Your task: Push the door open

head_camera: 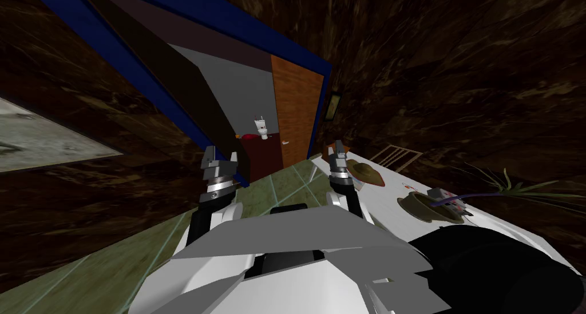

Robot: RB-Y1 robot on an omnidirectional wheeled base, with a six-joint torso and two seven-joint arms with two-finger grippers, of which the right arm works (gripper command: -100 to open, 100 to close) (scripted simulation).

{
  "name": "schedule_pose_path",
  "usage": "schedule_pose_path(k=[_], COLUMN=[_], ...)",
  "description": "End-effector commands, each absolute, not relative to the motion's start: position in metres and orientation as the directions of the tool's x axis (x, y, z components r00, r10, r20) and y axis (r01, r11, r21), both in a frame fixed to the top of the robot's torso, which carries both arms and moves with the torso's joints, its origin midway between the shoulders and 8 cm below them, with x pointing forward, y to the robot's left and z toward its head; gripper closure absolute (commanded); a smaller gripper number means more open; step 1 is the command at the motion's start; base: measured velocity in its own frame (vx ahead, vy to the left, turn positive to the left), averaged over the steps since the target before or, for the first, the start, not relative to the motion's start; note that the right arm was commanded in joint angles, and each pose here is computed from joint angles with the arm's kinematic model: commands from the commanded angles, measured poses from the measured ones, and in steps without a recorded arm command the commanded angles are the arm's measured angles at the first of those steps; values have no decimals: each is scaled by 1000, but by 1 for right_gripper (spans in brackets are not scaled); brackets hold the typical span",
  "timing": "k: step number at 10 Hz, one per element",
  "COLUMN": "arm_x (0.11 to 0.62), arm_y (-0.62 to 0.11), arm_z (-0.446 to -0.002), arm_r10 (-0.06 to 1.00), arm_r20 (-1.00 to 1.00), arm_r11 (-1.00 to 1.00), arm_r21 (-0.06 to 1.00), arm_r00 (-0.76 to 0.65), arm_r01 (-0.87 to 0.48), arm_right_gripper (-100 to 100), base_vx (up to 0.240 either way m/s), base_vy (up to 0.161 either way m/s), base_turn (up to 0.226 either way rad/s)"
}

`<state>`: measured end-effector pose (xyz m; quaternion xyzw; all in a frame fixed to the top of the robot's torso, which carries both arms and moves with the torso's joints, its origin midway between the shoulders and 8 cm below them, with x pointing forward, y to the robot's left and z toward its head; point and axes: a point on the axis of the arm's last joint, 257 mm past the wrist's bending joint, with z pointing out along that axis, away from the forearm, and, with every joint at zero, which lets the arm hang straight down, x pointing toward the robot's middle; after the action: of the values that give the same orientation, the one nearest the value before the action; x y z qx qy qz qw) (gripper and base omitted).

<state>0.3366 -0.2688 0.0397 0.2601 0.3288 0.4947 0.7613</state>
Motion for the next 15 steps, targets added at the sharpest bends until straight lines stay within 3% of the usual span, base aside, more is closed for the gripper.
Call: schedule_pose_path(k=[1, 7, 15], arm_x=[343, 374, 405], arm_y=[-265, -241, -206], arm_z=[31, -18, -78], arm_r10=[931, 961, 982], arm_r20=[-240, -217, -183], arm_r11=[360, 275, 181], arm_r21=[731, 785, 844], arm_r00=[275, 170, 46], arm_r01=[-580, -555, -506], arm_right_gripper=[-100, -100, -100], base_vx=[85, 166, 99], base_vy=[-1, 1, -1], base_turn=[-23, -24, -22])
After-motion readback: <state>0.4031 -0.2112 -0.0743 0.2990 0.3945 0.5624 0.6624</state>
